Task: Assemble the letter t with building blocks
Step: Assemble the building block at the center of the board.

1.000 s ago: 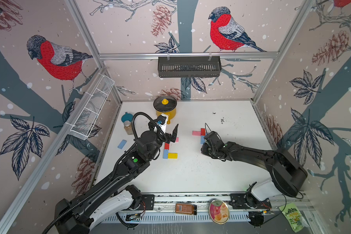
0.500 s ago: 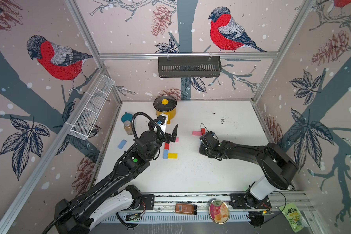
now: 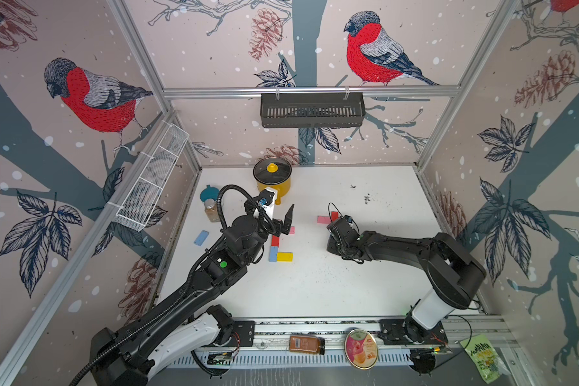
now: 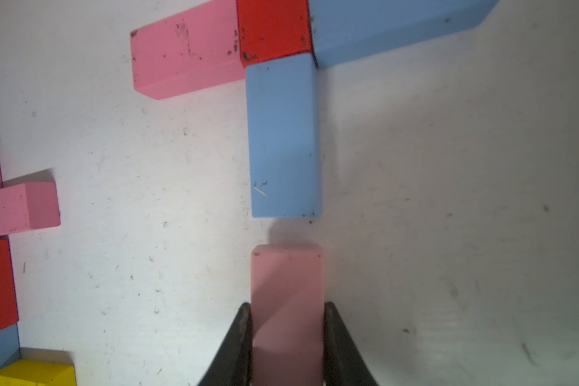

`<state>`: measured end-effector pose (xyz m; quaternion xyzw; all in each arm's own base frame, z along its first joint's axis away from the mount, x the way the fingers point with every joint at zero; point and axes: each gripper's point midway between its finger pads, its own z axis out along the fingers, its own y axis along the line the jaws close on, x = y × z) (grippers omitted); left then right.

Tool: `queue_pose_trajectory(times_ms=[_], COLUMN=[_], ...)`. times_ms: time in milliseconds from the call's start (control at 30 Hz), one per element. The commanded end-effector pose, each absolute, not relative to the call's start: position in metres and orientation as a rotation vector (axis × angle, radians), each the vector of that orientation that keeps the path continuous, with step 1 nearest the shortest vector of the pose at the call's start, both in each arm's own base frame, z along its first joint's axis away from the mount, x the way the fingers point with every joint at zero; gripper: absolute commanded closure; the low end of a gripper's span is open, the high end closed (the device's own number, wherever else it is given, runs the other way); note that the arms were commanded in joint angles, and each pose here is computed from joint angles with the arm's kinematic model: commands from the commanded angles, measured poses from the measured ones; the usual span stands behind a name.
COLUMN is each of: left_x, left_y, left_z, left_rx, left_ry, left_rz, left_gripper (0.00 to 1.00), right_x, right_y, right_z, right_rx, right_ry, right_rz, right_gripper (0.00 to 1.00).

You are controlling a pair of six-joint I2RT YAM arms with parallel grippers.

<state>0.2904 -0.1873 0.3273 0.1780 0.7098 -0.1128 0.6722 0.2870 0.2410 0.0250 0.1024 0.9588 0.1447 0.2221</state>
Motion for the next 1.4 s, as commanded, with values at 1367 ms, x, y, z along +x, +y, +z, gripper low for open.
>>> queue_pose_trajectory(times_ms=[1367], left_x=[0.291], left_y=[-0.189], left_z=[0.336], left_rx=[0.391], left_ry=[1.573], left_rz=[-0.268], left_gripper=[0.02], right_x=[0.274], right_y=[0.238], right_z=[0.023], right_rx=[0.224], right_ry=[2.701], right_rz=[0.312], right_gripper=[0.54])
